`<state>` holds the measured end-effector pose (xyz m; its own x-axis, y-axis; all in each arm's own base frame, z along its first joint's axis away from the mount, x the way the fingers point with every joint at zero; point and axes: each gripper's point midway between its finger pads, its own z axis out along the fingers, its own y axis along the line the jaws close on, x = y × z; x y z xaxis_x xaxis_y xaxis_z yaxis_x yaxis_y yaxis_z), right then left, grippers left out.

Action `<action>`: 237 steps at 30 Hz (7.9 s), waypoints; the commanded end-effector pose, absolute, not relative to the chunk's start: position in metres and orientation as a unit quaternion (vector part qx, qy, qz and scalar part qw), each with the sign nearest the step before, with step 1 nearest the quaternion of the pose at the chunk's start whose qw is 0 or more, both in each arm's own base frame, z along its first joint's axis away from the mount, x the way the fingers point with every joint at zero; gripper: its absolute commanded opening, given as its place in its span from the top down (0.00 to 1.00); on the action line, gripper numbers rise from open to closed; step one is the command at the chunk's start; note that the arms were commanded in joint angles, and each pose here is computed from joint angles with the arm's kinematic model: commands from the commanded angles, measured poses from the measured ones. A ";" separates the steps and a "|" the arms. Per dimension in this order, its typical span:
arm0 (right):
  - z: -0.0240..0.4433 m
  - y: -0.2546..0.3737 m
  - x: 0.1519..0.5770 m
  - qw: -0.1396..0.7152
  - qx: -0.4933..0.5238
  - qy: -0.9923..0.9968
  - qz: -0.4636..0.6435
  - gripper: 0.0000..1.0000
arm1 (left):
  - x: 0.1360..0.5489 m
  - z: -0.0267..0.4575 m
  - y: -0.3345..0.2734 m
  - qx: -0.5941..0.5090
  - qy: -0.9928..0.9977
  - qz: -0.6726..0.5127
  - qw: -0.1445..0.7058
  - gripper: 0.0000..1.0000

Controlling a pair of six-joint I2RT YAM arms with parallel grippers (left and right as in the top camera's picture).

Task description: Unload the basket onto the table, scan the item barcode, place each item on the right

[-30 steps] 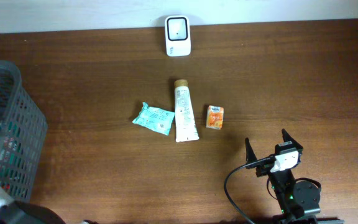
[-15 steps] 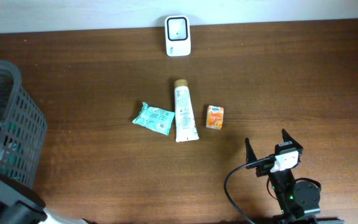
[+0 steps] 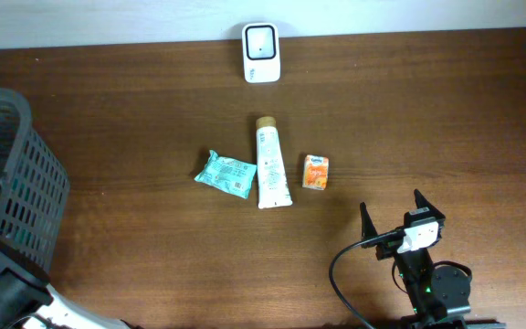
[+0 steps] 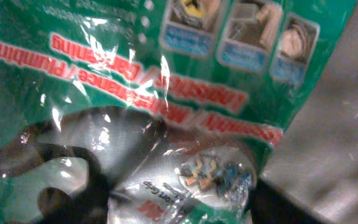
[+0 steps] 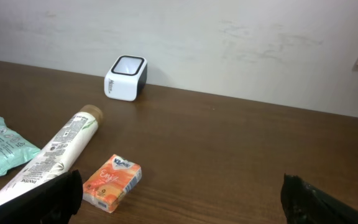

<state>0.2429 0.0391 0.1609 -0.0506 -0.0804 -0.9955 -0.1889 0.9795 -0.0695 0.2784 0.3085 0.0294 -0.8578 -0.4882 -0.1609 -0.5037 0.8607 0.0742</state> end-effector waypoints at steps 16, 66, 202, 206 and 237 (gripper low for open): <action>0.158 0.040 0.243 0.681 -0.093 0.725 0.043 0.02 | 0.303 0.256 0.321 -0.273 0.903 0.153 0.294 1.00; 0.158 0.040 0.243 0.681 -0.093 0.725 0.043 0.02 | 0.429 0.007 -0.134 -0.067 0.988 -0.129 0.048 1.00; 0.158 0.040 0.243 0.681 -0.093 0.725 0.043 0.02 | 0.297 0.404 0.251 -0.333 0.750 0.088 0.565 0.42; 0.158 0.040 0.243 0.681 -0.093 0.725 0.043 0.02 | 0.309 0.439 0.183 -0.253 0.750 0.047 0.609 0.41; 0.158 0.040 0.243 0.681 -0.093 0.725 0.043 0.02 | 0.330 0.169 0.291 -0.412 0.874 0.048 0.253 0.00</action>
